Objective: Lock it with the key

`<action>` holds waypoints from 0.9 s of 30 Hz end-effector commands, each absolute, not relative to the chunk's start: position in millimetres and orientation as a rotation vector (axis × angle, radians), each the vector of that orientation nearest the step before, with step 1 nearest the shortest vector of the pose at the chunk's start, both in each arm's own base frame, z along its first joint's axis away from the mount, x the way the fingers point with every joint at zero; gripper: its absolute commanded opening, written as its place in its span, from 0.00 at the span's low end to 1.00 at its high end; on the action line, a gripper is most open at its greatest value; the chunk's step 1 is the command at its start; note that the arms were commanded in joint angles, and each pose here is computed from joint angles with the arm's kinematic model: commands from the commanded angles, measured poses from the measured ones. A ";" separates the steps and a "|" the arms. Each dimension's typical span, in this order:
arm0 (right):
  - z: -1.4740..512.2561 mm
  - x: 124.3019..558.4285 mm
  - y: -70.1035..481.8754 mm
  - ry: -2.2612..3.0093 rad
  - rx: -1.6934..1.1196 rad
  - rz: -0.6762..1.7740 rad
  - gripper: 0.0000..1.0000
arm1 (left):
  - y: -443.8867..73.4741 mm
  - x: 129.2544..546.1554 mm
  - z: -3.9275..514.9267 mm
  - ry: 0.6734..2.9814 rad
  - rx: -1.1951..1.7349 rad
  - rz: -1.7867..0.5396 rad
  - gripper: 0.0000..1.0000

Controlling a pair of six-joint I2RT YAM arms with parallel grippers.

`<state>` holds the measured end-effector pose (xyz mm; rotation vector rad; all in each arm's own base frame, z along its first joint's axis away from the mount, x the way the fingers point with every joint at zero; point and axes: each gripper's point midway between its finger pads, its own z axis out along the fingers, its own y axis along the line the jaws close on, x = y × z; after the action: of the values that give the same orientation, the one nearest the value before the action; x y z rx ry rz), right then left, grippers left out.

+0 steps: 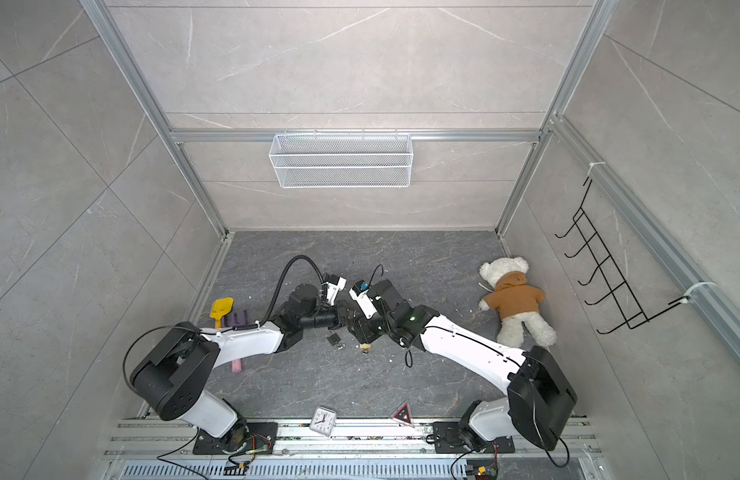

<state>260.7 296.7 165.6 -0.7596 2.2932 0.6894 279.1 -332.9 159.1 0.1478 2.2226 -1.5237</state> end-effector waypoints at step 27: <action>267.3 279.3 297.3 1.591 -0.765 0.821 0.52 | -269.7 301.7 289.9 1.849 -0.562 -1.644 0.00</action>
<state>283.8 288.9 258.7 -0.7424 1.6332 0.7676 301.2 -273.4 256.0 -0.5926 1.9436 -1.6097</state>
